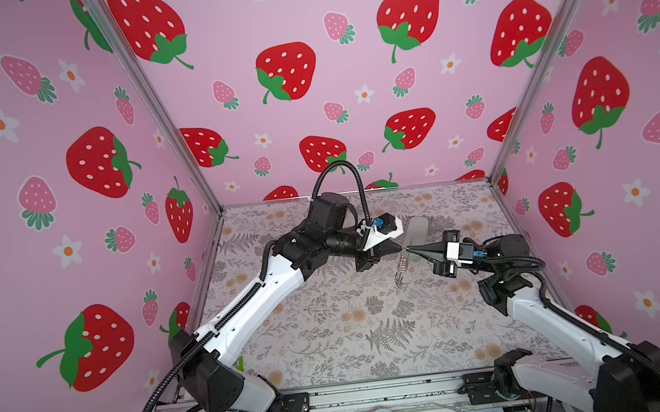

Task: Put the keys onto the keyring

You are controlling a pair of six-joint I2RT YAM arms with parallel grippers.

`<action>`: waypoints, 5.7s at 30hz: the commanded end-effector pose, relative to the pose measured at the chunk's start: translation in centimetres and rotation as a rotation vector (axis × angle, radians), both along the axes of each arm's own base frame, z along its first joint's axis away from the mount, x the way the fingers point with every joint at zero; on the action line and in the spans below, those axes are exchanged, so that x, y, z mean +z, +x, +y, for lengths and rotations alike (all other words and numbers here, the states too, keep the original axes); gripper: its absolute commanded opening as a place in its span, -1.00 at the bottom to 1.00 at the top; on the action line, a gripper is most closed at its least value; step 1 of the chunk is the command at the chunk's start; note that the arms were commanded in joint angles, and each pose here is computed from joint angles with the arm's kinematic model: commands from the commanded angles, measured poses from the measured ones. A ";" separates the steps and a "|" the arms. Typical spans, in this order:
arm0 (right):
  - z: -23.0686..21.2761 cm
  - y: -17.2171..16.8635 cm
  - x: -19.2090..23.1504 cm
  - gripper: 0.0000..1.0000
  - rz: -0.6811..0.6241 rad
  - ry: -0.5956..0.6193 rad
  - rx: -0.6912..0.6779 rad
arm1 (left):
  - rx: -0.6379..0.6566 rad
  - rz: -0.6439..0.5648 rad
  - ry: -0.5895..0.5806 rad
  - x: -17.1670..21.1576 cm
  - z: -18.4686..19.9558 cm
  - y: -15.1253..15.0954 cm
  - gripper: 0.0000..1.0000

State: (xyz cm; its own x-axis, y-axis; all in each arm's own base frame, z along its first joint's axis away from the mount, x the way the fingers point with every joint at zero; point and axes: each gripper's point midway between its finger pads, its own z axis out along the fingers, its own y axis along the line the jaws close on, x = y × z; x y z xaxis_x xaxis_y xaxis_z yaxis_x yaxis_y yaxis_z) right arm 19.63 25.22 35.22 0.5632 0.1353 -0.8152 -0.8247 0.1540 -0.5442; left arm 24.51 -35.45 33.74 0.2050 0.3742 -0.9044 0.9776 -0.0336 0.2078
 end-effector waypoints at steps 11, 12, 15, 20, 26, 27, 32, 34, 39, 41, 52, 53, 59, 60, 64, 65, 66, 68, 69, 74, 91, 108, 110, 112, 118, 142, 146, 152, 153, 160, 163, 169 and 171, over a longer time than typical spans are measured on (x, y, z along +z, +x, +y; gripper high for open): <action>-0.6 -1.3 2.3 -1.00 -0.088 0.068 0.020 | -0.077 0.018 -0.001 0.5 -1.1 -0.9 -1.00; -0.6 -1.3 2.5 -1.00 -0.092 0.073 0.021 | -0.079 0.021 -0.001 0.4 -1.1 -0.9 -1.00; -0.7 -1.4 2.7 -1.00 -0.094 0.082 0.021 | -0.085 0.032 0.001 0.3 -1.2 -0.9 -1.00; -0.6 -1.4 2.8 -1.00 -0.092 0.084 0.021 | -0.101 0.045 -0.003 0.2 -1.6 -1.2 -1.00; -0.4 -1.0 2.2 -1.00 -0.067 0.075 0.022 | -0.118 0.045 -0.017 0.4 -2.2 -1.7 -1.00; -0.4 -0.9 2.0 -1.00 -0.061 0.073 0.019 | -0.115 0.041 -0.017 0.5 -2.2 -1.6 -1.00; -0.5 -0.7 1.4 -1.00 -0.049 0.069 0.002 | -0.040 -0.048 -0.006 0.8 -1.1 -0.8 -0.68; -0.5 -0.5 1.2 -1.00 -0.042 0.066 -0.003 | -0.013 -0.087 -0.005 1.0 -0.4 -0.6 -0.68; -0.3 -0.3 0.9 -1.00 -0.025 0.058 -0.002 | 0.040 -0.193 -0.010 1.5 0.8 -0.3 -0.67; -0.3 -0.2 0.8 -1.00 -0.020 0.055 0.000 | 0.051 -0.224 -0.020 2.0 1.0 -0.3 -0.67; -0.2 -0.3 0.5 -1.00 -0.006 0.045 0.015 | -0.007 -0.272 0.004 2.3 -0.4 -1.3 -0.67; -0.2 -0.3 0.5 -1.00 -0.005 0.043 0.017 | -0.005 -0.276 0.011 2.2 -0.5 -1.2 -0.67; 0.0 -0.3 0.0 -1.00 0.008 0.028 0.031 | 0.013 -0.300 0.023 2.2 -0.9 -0.6 -0.64; 0.0 -0.3 0.0 -1.00 0.009 0.028 0.031 | 0.017 -0.302 0.026 2.1 -0.9 -0.5 -0.64; -0.1 -0.3 -0.1 -1.00 0.012 0.026 0.029 | 0.044 -0.322 0.028 2.3 -0.6 -0.2 -0.67; -0.1 -0.3 -0.1 -1.00 0.012 0.027 0.027 | 0.046 -0.324 0.028 2.3 -0.6 -0.2 -0.69; -0.1 -0.3 -0.2 -1.00 0.013 0.026 0.026 | 0.046 -0.327 0.026 2.4 -0.5 -0.3 -0.80; -0.1 -0.2 -0.3 -1.00 0.016 0.025 0.024 | 0.049 -0.334 0.024 2.5 -0.3 -0.4 -1.00; -0.1 -0.2 -0.3 -1.00 0.016 0.025 0.025 | 0.049 -0.339 0.023 2.6 -0.2 -0.5 -1.00; 0.0 0.0 -0.4 -1.00 0.023 0.020 0.022 | 0.051 -0.362 0.014 3.0 -0.1 -0.8 -1.00; 0.0 0.1 -0.4 -1.00 0.026 0.014 0.017 | -0.011 -0.343 0.031 2.2 -1.0 -1.3 -0.61; -0.3 0.9 -0.5 -1.00 0.004 0.023 -0.054 | 0.057 -0.376 0.083 2.0 0.5 -0.8 -0.47; -0.4 1.0 -0.5 -1.00 0.005 0.022 -0.060 | 0.053 -0.369 0.084 1.9 0.5 -0.9 -0.47; -0.3 0.9 -0.5 -1.00 0.003 0.020 -0.053 | 0.045 -0.359 0.087 1.8 0.4 -1.0 -0.46; -0.1 0.5 -0.6 -1.00 0.003 0.002 -0.012 | 0.037 -0.348 0.065 1.9 -0.5 -0.5 -0.33; 0.2 1.0 -1.0 -1.00 0.030 -0.013 -0.003 | -0.020 -0.352 0.031 2.3 -1.8 -0.6 -1.00; 0.1 1.1 -1.1 -0.88 0.037 -0.009 -0.015 | -0.020 -0.368 0.022 2.5 -1.8 -0.5 -1.00; -0.7 1.3 -1.1 -0.42 0.032 0.006 -0.038 | -0.041 -0.380 -0.019 2.4 -1.3 -0.3 -1.00; -0.9 1.4 -1.2 -0.31 0.037 0.009 -0.046 | -0.051 -0.381 -0.022 2.3 -1.2 -0.3 -1.00; -2.0 1.4 -0.7 -0.03 0.042 0.002 -0.043 | -0.079 -0.410 -0.029 2.5 -0.9 0.1 -1.00; -2.0 1.4 -1.2 -0.01 0.083 -0.033 -0.009 | -0.097 -0.412 -0.036 2.8 -0.9 0.0 -1.00; -3.1 2.8 -2.9 -0.01 0.136 -0.040 -0.063 | -0.117 -0.425 -0.034 3.1 -0.9 -0.1 -1.00; -3.6 3.2 -3.1 -0.01 0.133 -0.032 -0.087 | -0.121 -0.431 -0.036 3.3 -0.9 -0.3 -1.00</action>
State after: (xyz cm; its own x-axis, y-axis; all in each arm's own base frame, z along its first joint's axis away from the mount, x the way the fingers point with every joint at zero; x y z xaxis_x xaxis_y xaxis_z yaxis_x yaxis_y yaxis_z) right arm 22.82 22.17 32.72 0.4701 0.0657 -0.8801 -0.8685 0.2119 -0.4481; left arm 24.74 -36.17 35.17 0.5550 0.3462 -0.7564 0.8243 -0.1061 0.5562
